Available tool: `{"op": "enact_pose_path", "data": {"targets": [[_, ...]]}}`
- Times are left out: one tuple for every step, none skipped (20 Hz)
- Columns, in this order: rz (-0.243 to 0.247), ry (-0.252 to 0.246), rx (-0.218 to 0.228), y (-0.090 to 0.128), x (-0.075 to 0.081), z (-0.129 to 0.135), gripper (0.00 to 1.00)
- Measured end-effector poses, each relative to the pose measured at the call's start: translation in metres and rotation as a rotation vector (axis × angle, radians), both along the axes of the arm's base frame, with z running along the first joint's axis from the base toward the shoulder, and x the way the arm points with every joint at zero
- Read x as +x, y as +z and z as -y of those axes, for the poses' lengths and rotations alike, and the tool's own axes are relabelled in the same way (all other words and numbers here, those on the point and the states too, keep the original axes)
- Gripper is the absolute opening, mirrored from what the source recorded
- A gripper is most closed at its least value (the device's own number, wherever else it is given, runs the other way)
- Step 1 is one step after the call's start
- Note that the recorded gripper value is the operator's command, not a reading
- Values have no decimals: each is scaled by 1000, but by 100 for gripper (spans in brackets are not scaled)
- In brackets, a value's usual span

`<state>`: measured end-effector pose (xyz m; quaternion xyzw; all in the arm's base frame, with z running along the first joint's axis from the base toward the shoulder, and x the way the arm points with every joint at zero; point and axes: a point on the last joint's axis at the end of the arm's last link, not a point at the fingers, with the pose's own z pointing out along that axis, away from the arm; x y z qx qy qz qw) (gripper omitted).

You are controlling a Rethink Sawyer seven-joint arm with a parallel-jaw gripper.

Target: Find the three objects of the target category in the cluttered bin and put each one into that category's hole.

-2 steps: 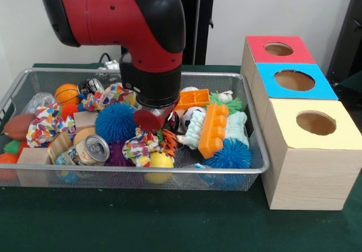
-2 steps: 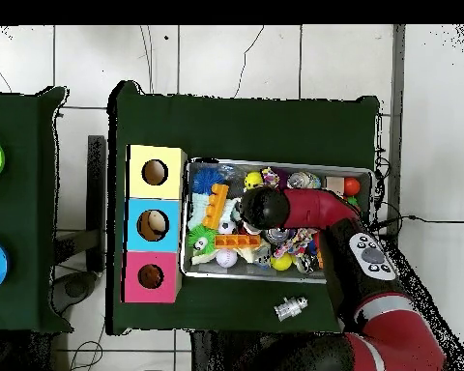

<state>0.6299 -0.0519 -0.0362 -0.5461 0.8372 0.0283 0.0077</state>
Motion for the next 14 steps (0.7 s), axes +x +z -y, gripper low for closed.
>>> {"op": "enact_pose_path", "data": {"targets": [[0, -2, 2, 0, 0, 1, 0], [2, -13, 14, -1, 0, 4, 0], [1, -25, 30, -2, -1, 6, 0], [0, -31, 40, -3, -1, 6, 0], [-1, -41, 53, -4, -2, 7, 0], [-4, -60, 79, -6, -3, 9, 0], [-5, -73, 95, -7, -3, 10, 0], [-7, -85, 111, -8, -3, 10, 0], [-9, -95, 123, -8, -4, 11, 0], [-13, -108, 141, -9, -6, 12, 0], [-15, -115, 154, -10, -7, 11, 0], [-17, -120, 163, -10, -7, 11, 0], [-18, -122, 168, -11, -8, 10, 0], [-19, -126, 176, -11, -8, 9, 0]]}}
